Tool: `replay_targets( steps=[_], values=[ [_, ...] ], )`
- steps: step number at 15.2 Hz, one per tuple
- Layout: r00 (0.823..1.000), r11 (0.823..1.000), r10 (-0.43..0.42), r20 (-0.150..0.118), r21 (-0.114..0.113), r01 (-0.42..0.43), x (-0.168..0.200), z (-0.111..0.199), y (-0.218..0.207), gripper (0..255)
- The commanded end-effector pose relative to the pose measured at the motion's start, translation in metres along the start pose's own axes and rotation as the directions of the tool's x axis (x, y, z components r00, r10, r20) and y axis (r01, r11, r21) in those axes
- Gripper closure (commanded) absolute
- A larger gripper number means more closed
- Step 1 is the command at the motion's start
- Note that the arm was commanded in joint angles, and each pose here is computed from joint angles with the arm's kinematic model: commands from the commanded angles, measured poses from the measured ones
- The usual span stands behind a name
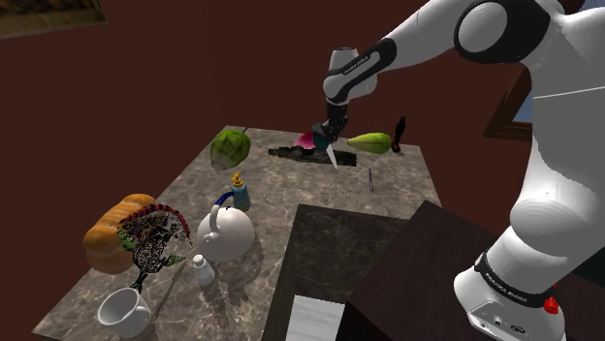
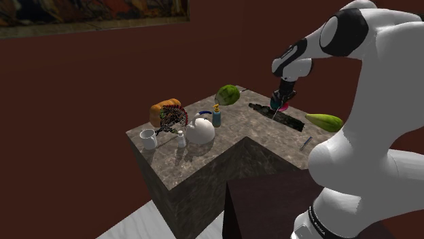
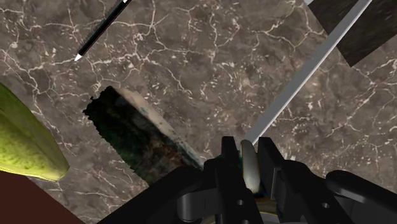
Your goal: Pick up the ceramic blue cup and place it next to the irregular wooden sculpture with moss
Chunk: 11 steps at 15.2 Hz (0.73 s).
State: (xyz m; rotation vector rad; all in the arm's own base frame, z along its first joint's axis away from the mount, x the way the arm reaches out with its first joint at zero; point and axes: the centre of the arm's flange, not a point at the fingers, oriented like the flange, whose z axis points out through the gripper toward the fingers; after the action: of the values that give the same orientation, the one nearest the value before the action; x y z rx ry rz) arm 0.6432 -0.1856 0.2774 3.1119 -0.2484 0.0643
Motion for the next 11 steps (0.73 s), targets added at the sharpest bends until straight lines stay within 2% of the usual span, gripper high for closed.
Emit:
replay_targets(
  steps=[1,11],
  values=[
    [1.0,1.0,-0.001,0.0,0.0,0.001,0.001,0.01,0.002,255],
    [1.0,1.0,-0.001,0.0,0.0,0.001,-0.002,0.063,0.002,255]
  ],
)
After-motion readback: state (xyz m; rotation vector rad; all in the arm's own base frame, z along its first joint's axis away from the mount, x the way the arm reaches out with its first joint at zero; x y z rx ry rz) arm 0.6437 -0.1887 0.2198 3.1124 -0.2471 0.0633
